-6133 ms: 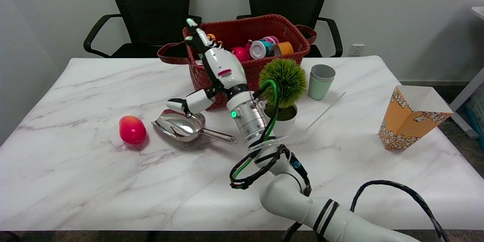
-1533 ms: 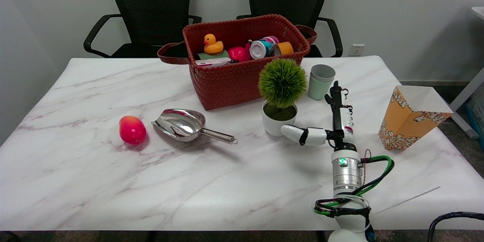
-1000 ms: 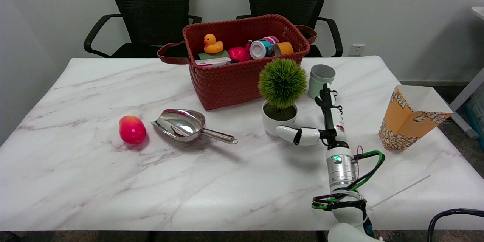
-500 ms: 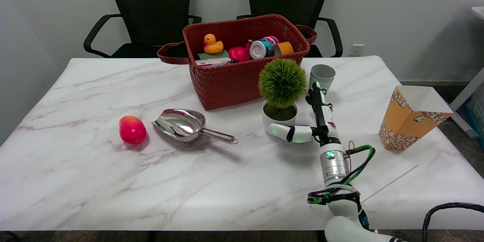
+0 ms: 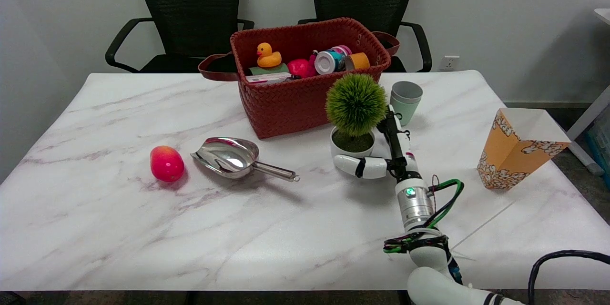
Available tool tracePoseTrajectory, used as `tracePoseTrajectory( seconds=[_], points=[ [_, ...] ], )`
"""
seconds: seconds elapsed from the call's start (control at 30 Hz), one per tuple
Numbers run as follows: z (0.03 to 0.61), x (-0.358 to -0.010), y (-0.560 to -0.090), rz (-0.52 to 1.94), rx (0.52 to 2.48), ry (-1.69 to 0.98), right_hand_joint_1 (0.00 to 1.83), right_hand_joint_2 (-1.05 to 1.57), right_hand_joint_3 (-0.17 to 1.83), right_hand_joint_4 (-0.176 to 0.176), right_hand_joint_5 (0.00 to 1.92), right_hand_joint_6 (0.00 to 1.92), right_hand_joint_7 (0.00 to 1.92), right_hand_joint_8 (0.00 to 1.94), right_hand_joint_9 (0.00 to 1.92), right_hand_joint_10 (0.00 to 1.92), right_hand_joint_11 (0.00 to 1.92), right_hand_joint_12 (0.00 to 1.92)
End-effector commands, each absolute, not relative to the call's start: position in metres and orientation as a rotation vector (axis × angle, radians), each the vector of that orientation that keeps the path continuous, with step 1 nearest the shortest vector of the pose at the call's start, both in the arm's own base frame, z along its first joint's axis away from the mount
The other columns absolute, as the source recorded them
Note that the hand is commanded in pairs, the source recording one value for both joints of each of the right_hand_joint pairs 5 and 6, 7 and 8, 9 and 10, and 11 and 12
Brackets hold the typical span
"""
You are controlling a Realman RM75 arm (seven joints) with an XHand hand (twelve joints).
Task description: Pick up the potted plant.
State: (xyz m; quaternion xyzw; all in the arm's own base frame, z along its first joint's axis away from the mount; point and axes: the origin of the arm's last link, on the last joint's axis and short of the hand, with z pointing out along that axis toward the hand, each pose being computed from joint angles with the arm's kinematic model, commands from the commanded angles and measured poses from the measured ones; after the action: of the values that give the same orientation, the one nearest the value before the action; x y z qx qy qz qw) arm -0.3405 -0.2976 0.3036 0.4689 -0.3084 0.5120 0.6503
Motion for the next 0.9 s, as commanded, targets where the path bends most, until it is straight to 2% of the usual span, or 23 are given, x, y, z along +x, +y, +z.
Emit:
tracePoseTrajectory(
  seconds=[0.03,0.9],
  points=[
    [0.3016,-0.3457,-0.3085,1.144,1.078,-0.755,1.07,-0.01,0.49,0.0,0.0,0.0,0.17,0.17,0.2,0.2,0.0,0.0],
    [0.2949,-0.351,-0.314,1.137,1.076,-0.815,1.07,0.0,0.49,0.0,0.0,0.0,0.26,0.26,0.26,0.26,0.0,0.0]
  ],
)
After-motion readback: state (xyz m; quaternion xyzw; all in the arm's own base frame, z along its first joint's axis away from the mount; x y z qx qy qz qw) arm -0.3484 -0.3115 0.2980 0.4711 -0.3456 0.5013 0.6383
